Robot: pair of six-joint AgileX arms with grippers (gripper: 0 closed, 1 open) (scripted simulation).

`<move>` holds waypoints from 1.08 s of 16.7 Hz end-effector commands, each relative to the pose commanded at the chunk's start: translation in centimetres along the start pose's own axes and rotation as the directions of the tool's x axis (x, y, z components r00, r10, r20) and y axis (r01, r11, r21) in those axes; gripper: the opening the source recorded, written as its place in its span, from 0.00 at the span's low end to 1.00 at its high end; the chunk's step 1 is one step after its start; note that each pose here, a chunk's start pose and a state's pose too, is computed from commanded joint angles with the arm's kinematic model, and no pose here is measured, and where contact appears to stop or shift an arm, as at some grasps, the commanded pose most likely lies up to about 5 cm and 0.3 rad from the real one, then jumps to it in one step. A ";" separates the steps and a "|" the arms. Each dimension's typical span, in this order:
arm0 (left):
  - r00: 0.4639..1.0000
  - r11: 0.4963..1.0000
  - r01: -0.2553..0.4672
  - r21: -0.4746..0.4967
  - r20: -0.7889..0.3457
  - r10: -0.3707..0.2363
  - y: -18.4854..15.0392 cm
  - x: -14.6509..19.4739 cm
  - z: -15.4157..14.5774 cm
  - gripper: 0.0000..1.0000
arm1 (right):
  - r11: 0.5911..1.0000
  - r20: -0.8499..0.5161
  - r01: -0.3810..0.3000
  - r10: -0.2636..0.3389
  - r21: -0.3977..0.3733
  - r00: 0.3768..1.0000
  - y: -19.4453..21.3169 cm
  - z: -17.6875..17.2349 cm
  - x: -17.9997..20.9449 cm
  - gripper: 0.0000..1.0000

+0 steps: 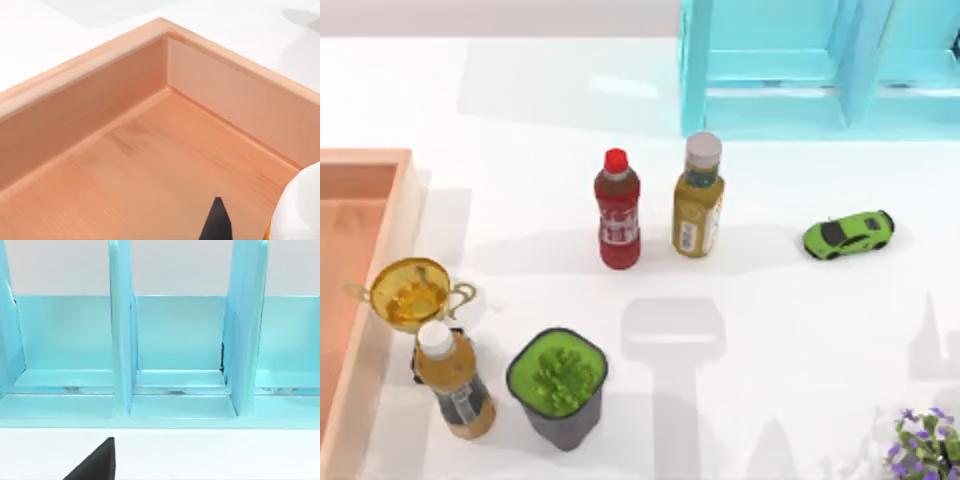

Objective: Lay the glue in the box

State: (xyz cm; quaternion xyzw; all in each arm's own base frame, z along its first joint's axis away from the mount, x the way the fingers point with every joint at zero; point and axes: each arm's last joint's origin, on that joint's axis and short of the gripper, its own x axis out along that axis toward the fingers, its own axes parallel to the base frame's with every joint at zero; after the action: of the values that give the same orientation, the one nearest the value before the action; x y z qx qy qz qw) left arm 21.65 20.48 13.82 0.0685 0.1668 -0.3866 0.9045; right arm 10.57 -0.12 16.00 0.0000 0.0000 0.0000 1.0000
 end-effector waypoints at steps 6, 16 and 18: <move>1.000 0.999 -0.027 0.041 -0.002 0.027 0.6 2.6 -0.8 0.00 | 1.000 0.000 0.000 0.000 0.000 1.000 0.0 0.0 0.0 1.00; 1.000 1.000 -0.003 0.000 -0.001 0.003 0.0 4.1 -1.2 0.15 | 1.000 0.000 0.000 0.000 0.000 1.000 0.0 0.0 0.0 1.00; 1.000 1.000 -0.003 0.000 -0.001 0.003 0.0 4.1 -1.2 0.30 | 1.000 0.000 0.000 0.000 0.000 1.000 0.0 0.0 0.0 1.00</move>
State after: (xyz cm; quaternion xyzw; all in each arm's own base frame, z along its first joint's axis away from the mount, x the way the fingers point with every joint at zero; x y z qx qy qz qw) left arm 24.00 18.00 11.25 0.0690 0.1672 -0.3850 0.9050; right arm 10.57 -0.12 16.00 0.0000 0.0000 0.0000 1.0000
